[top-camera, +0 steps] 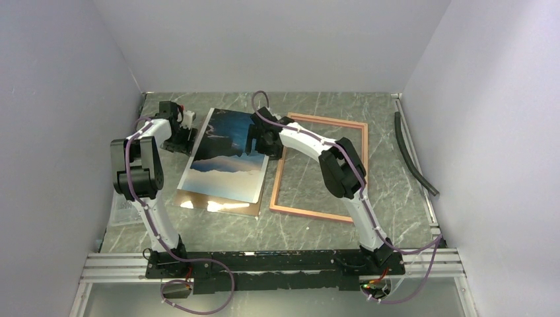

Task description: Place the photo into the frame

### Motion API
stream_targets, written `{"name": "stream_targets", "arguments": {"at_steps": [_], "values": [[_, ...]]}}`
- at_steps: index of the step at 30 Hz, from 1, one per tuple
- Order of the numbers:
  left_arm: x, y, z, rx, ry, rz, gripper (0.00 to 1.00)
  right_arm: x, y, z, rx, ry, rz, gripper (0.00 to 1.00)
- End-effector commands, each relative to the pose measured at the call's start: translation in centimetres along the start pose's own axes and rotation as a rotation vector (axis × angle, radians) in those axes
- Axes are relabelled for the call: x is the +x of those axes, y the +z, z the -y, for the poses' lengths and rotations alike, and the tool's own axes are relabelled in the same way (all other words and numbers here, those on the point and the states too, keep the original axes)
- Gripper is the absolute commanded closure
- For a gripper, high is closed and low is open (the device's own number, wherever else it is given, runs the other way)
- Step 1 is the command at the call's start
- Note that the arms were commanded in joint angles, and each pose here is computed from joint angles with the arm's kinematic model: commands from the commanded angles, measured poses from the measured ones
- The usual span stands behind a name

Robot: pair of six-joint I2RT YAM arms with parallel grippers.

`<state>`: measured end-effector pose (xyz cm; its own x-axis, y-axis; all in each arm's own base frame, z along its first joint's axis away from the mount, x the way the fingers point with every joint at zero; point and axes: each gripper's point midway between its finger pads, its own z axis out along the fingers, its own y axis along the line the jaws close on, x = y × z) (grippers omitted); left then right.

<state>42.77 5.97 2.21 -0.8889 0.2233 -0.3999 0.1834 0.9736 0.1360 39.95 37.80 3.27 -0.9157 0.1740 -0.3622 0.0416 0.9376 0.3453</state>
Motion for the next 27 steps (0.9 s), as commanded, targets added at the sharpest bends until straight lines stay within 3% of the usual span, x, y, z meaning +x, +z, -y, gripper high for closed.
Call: {"name": "stream_targets", "arguments": {"at_steps": [1,6,12,22,27], "values": [[2.8,1.9,2.3,0.055,0.0,-0.088,0.3,0.1,-0.7,-2.6,-0.123,0.018,-0.019,0.08],[2.9,1.8,2.2,0.049,0.004,-0.09,0.31,-1.6,-4.6,-7.2,-0.401,0.053,-0.004,0.09],[3.0,1.8,2.2,0.046,0.001,-0.092,0.32,-2.8,-8.9,-10.5,-0.577,0.048,0.019,0.1],[3.5,1.9,2.4,0.05,0.013,-0.103,0.32,-2.5,-10.6,-10.8,-0.61,0.036,0.014,0.12],[3.5,1.9,2.4,0.054,0.012,-0.105,0.32,-1.9,-12.8,-12.3,-0.751,0.001,0.009,0.12]]}}
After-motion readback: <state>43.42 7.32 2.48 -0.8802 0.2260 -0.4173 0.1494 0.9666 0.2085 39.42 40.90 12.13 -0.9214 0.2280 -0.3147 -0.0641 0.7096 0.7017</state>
